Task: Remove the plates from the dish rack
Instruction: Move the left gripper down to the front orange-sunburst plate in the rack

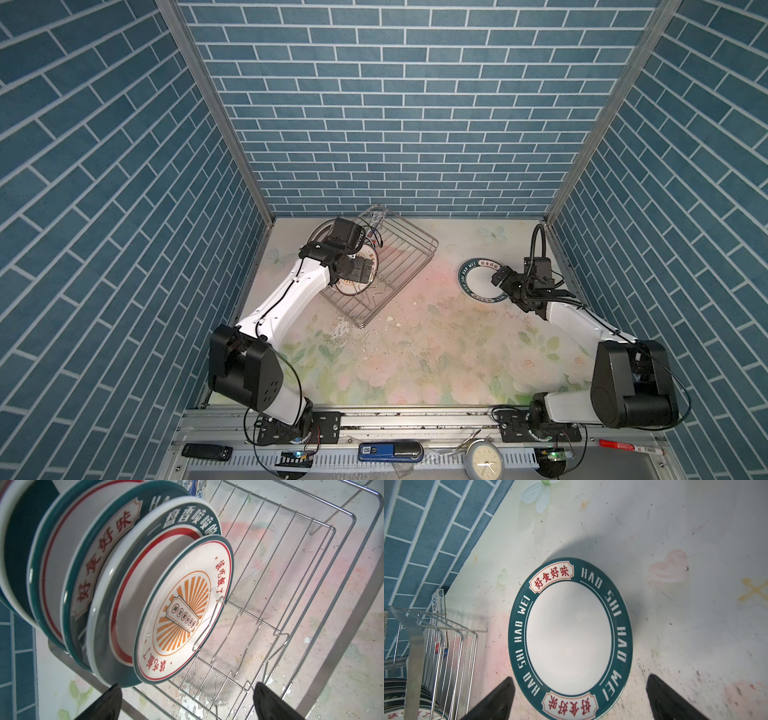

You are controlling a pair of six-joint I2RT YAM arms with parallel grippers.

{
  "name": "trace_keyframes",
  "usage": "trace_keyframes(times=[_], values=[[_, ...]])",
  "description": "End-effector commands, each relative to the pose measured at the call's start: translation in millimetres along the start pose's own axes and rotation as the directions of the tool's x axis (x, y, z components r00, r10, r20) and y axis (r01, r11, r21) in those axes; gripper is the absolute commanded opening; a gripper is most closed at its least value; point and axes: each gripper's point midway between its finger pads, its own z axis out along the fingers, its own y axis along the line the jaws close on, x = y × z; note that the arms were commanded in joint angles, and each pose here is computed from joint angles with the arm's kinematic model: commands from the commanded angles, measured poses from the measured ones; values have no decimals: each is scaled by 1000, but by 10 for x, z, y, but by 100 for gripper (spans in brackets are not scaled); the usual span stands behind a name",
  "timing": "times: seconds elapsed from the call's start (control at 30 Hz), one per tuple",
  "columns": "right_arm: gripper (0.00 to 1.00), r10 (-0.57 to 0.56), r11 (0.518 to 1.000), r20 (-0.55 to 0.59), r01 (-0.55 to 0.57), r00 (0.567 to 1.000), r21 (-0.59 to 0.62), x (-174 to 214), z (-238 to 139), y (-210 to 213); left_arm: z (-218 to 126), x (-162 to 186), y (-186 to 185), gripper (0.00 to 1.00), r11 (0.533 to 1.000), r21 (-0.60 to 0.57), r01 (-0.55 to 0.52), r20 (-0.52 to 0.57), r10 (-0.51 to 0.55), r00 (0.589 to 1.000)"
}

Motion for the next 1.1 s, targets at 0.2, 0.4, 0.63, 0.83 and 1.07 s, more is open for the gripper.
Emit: trace_keyframes(times=[0.2, 0.4, 0.63, 0.83, 1.07], values=[[99, -25, 1000, 8, 25, 1000, -13, 15, 16, -12, 135, -98, 99, 98, 999, -47, -3, -52, 0, 999], [99, -27, 999, 15, 28, 1000, -20, 7, 2, 1, 254, -87, 208, 96, 998, -48, 35, -79, -39, 996], [99, -26, 998, -7, 26, 1000, -53, 45, 3, 54, 335, -103, 373, 96, 993, -16, 118, -81, -119, 990], [99, -28, 998, -4, 28, 1000, -64, 46, -5, 74, 381, -91, 343, 93, 993, -3, 115, -101, -114, 988], [99, -27, 997, -8, 26, 1000, -78, 48, -6, 98, 447, -164, 368, 87, 995, -26, 99, -114, -102, 988]])
